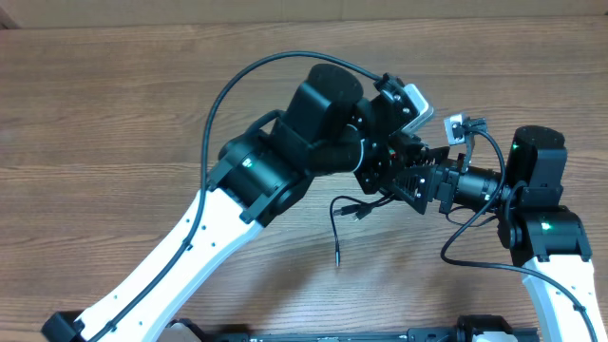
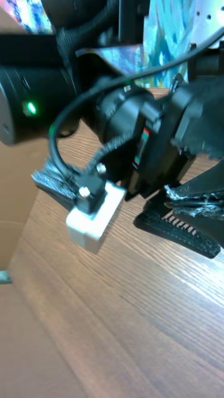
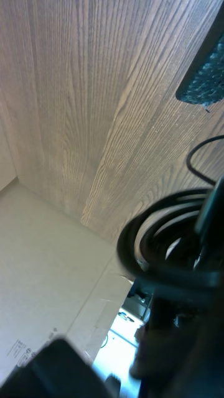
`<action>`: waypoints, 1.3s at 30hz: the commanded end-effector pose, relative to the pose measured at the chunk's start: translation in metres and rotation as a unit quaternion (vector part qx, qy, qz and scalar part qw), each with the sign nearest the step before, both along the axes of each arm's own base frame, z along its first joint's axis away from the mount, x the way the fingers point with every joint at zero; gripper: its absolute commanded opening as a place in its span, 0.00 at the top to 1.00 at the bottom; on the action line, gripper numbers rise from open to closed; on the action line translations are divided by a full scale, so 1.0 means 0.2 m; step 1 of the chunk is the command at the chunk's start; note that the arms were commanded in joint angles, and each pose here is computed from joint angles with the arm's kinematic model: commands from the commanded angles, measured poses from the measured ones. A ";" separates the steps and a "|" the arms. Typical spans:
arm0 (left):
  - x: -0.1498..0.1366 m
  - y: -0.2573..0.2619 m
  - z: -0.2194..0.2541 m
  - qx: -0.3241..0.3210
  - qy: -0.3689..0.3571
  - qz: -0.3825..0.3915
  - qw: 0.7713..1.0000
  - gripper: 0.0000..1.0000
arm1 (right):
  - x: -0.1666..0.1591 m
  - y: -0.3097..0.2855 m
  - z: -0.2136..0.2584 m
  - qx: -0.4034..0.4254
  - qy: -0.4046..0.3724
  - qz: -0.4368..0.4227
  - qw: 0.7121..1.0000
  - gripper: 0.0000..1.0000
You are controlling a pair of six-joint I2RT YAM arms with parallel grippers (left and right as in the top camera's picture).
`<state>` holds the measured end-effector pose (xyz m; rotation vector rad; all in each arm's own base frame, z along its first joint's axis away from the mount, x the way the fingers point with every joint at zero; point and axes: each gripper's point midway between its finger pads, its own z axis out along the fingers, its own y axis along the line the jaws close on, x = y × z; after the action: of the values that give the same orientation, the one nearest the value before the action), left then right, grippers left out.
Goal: Untangle cables
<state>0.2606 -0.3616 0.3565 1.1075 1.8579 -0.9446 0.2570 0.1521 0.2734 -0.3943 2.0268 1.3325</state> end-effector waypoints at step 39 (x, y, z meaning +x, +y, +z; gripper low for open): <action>0.07 0.32 -0.19 0.090 0.126 0.154 0.976 0.90 | 0.14 -0.09 -0.06 -0.055 -0.011 -0.085 0.995 0.95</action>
<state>0.2686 -0.3188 0.3158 0.9517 2.1952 -0.8446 0.2730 0.1437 0.2604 -0.3350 2.0748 1.1789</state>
